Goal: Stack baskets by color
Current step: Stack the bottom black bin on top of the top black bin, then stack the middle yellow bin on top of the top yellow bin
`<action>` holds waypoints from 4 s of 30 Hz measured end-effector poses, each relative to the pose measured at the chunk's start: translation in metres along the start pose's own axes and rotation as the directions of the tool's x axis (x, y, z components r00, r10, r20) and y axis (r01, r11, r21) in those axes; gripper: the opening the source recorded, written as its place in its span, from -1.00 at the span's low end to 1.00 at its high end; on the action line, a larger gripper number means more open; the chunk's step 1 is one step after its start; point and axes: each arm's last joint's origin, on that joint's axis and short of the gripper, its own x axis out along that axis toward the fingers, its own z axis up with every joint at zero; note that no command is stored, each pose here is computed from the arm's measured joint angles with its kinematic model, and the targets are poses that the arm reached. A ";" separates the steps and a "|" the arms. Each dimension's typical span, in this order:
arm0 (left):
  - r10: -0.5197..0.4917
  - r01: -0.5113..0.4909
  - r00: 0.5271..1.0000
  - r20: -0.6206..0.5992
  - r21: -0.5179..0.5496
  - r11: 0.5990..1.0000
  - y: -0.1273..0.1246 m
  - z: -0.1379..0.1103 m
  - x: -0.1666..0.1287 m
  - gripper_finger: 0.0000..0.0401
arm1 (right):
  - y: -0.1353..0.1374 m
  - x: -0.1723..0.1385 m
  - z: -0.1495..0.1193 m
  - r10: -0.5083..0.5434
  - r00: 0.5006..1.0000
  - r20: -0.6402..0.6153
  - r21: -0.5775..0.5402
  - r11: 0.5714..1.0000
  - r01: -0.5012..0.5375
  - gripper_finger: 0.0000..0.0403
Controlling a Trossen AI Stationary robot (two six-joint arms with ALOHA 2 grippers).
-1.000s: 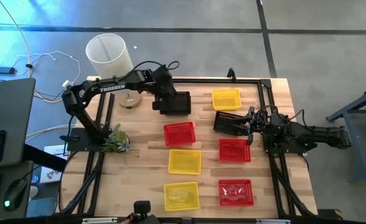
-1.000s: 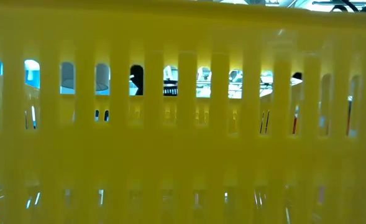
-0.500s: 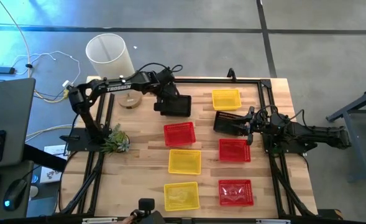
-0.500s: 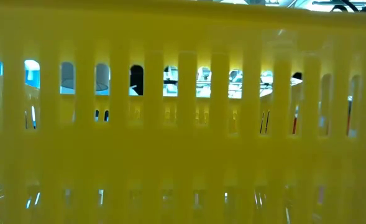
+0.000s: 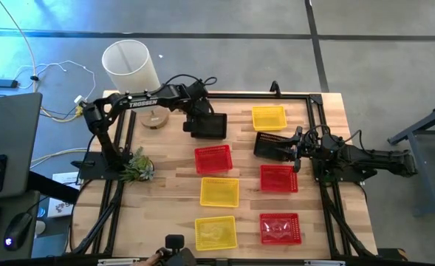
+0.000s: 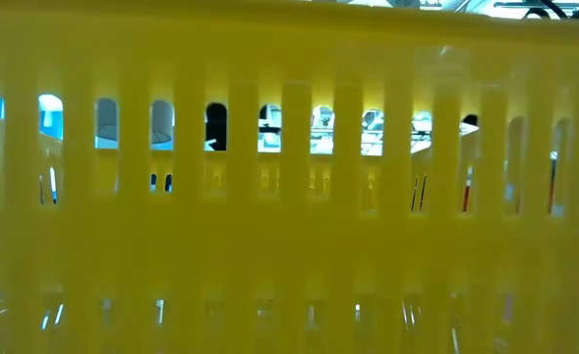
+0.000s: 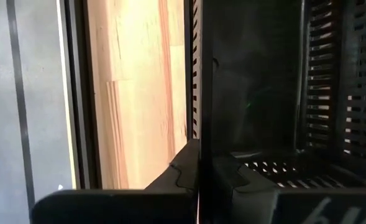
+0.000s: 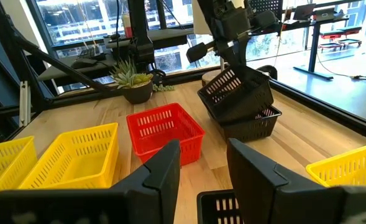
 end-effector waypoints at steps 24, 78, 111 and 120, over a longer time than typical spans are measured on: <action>0.026 -0.018 0.993 0.113 -0.070 0.997 0.008 0.019 -0.029 -0.47 | 0.000 0.000 0.000 0.000 1.000 0.000 0.000 1.000 0.000 -0.40; -0.381 0.476 0.846 0.373 -0.204 0.856 -0.136 -0.054 -0.073 -0.68 | 0.003 -0.003 0.025 0.014 0.964 0.265 0.359 0.927 -0.112 -0.40; -0.397 0.456 0.857 0.330 -0.127 0.881 -0.176 -0.052 -0.070 -0.68 | 0.027 0.080 0.095 0.057 0.978 -0.201 0.244 0.970 -0.006 -0.40; -0.275 0.339 0.909 0.313 -0.170 0.925 -0.172 -0.053 -0.069 -0.68 | 0.057 0.115 0.078 0.126 0.928 -0.352 0.189 0.980 -0.062 -0.40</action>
